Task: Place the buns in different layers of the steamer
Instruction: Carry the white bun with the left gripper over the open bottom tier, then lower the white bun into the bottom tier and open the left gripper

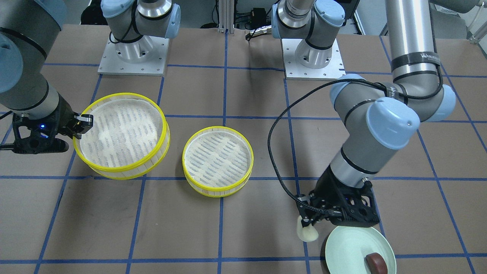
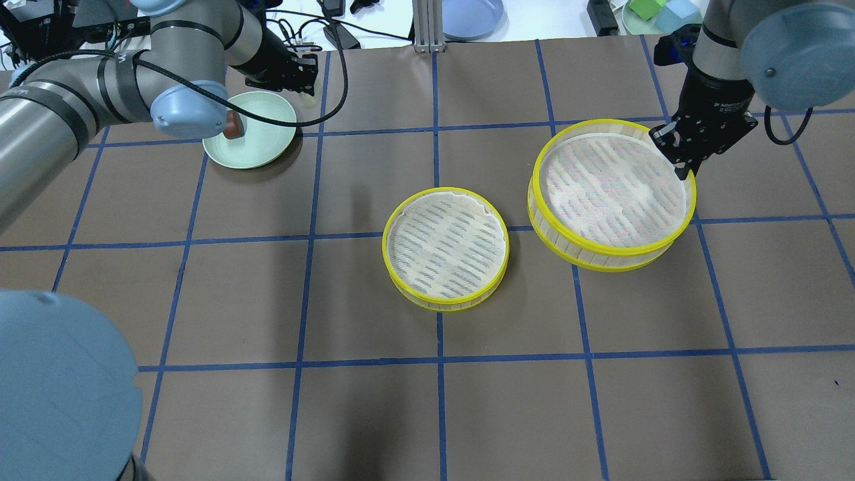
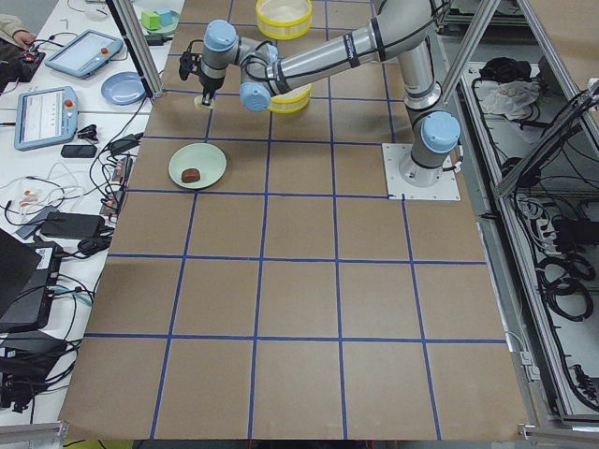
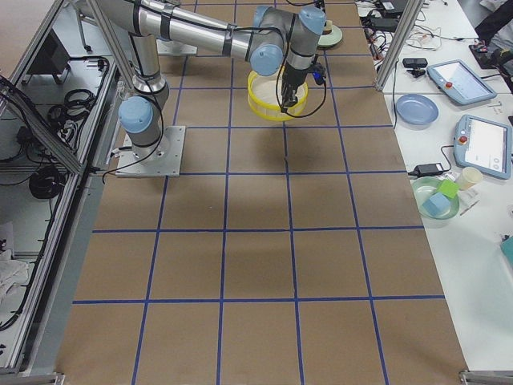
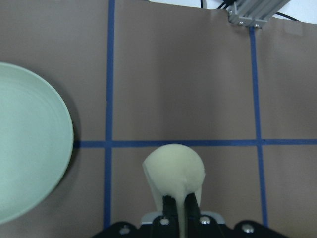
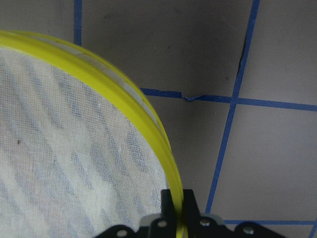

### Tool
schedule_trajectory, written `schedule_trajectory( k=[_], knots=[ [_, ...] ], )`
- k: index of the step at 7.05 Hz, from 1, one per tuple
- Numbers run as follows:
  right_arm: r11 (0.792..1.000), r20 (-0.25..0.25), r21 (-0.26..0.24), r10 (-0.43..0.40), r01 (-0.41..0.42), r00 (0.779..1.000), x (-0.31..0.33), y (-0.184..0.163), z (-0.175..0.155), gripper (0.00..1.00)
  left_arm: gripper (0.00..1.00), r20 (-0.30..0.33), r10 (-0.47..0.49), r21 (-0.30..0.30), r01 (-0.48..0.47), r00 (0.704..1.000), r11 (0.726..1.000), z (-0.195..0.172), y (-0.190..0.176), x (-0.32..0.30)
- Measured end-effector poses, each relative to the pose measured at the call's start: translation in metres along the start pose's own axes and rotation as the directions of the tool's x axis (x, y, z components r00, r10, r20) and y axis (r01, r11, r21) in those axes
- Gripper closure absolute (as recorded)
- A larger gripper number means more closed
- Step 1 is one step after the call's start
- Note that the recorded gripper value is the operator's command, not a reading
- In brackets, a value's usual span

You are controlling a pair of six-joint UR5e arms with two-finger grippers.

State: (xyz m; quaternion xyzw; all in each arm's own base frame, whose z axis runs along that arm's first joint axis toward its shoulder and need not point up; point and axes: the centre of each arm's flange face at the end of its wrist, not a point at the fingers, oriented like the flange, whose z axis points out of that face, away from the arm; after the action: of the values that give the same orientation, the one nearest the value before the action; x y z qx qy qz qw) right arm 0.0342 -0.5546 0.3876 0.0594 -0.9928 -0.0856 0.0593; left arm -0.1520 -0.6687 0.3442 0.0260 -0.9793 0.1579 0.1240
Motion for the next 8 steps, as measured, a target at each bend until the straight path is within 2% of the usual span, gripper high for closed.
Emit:
schedule_trajectory(
  k=[1,3,6,7,8],
  knots=[
    [1.0,0.0,-0.001,0.0,0.0,1.0,0.0,0.0,0.0,1.0,1.0,-0.011,-0.082,-0.05,0.081,0.997,0.995,0.001,0.024,0.025],
    [1.0,0.001,-0.002,0.0,0.0,1.0,0.0,0.0,0.001,1.0,1.0,0.001,-0.222,-0.157,0.22,0.975,0.963,0.01,0.071,0.075],
    [1.0,0.008,-0.004,0.007,-0.007,1.0,-0.004,0.0,0.002,1.0,1.0,0.035,-0.22,-0.276,0.221,0.975,0.935,0.035,0.142,0.157],
    [1.0,0.018,-0.004,0.018,-0.018,1.0,-0.008,0.001,0.004,1.0,0.6,0.053,-0.204,-0.305,0.211,0.977,0.929,0.044,0.166,0.171],
    [1.0,0.024,-0.004,0.025,-0.025,0.999,-0.011,0.001,0.004,1.0,0.29,0.074,-0.193,-0.33,0.206,0.978,0.921,0.053,0.183,0.176]
  ],
)
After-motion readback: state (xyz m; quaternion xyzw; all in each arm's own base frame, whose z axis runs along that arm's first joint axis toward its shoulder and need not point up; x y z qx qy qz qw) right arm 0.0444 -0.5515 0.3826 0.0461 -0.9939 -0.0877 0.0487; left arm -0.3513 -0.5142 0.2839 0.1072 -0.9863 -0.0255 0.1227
